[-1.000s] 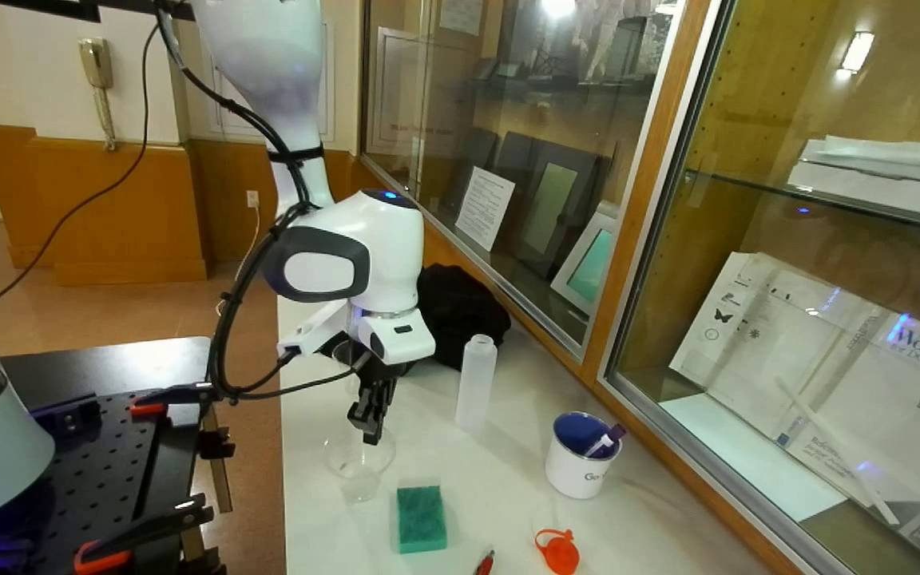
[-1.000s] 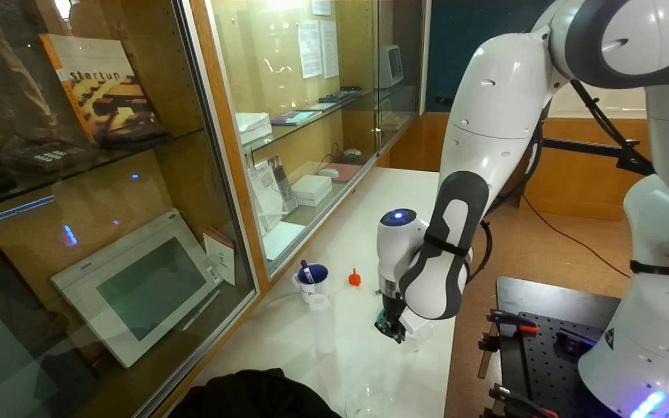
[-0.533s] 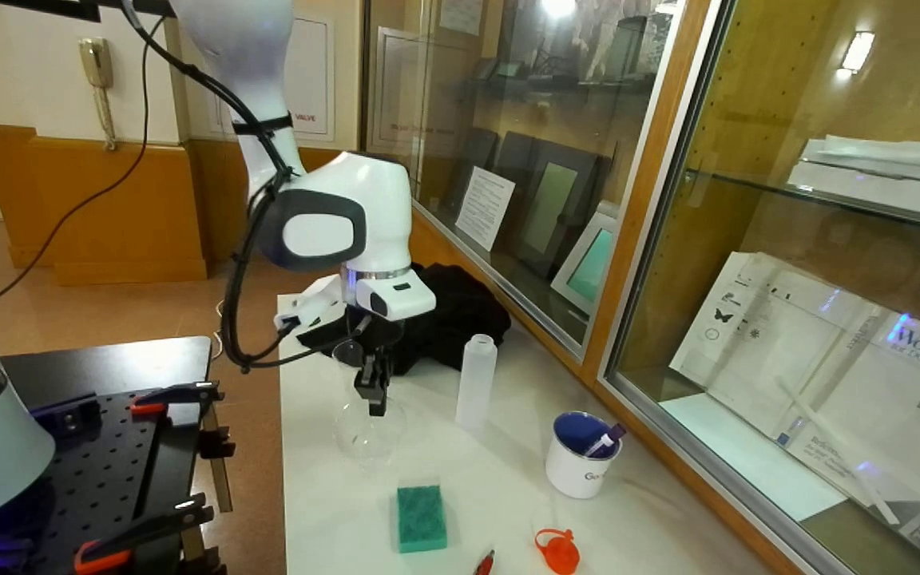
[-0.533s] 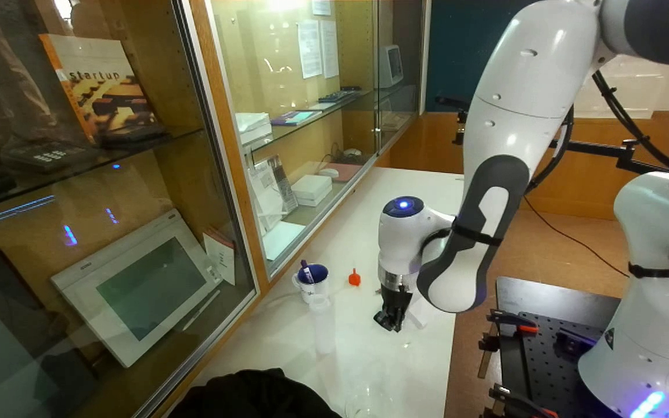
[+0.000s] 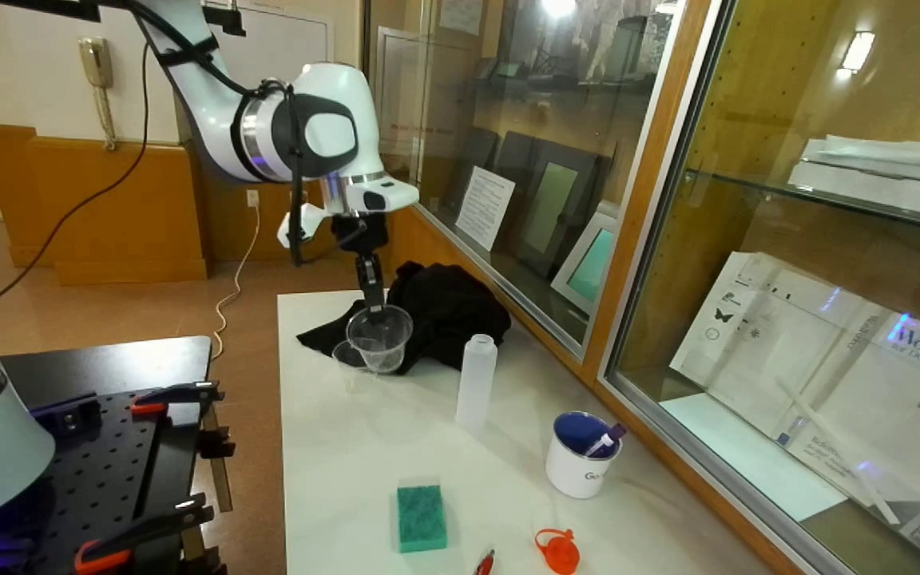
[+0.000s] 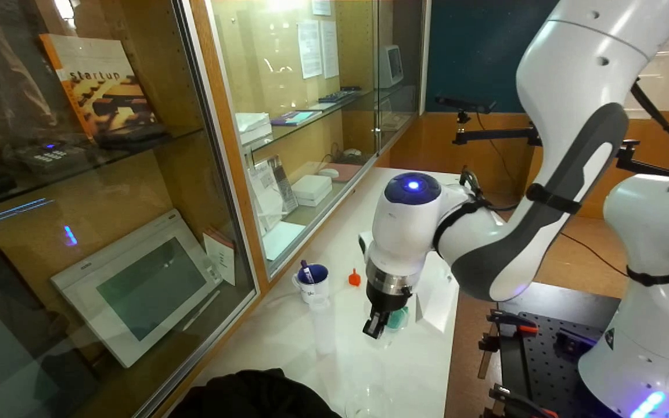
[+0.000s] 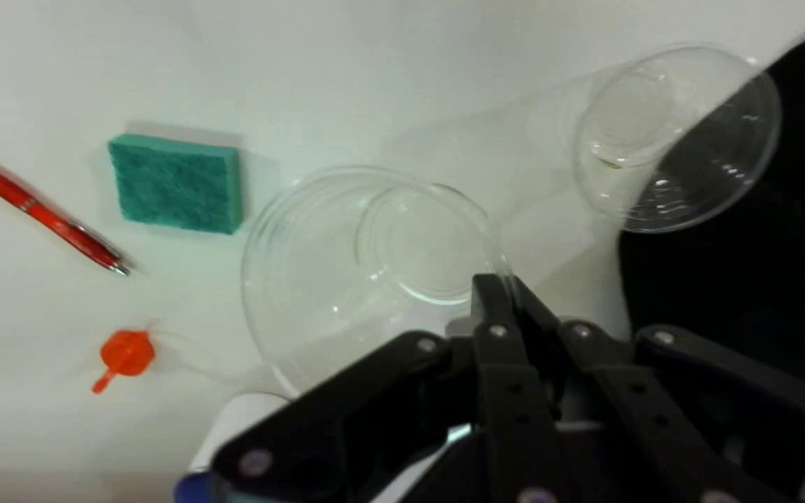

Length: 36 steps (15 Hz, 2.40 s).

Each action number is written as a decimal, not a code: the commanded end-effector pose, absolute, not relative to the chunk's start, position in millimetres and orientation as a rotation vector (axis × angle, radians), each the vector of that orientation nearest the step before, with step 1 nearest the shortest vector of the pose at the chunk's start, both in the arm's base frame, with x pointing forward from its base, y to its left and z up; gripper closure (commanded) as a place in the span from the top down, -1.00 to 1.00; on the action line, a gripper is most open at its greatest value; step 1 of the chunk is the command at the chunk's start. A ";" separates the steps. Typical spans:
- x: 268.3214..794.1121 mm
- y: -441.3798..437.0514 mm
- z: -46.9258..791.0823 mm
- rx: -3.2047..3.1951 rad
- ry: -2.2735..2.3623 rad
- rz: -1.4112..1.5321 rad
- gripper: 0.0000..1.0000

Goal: Stack the clear cups together then place the red pen in the stacked cups.

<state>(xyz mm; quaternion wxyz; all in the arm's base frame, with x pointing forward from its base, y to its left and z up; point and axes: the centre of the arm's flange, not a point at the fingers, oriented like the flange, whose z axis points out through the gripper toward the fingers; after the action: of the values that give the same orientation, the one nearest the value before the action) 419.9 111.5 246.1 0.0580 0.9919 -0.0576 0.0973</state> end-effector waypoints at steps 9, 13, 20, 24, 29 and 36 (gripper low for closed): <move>410.6 161.3 262.7 3.010 0.002 0.276 -0.98; 420.4 189.5 244.1 2.995 0.129 0.182 -0.98; 433.5 229.3 207.3 2.900 0.315 0.089 -0.98; 441.7 237.5 193.0 2.878 0.359 0.029 -0.98; 439.1 251.4 176.9 2.863 0.403 -0.011 -0.37; 428.8 256.1 184.2 2.858 0.407 0.004 0.65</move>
<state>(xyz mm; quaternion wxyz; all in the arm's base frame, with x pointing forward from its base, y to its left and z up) 429.8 254.1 173.0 0.1149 0.9839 0.1367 0.0017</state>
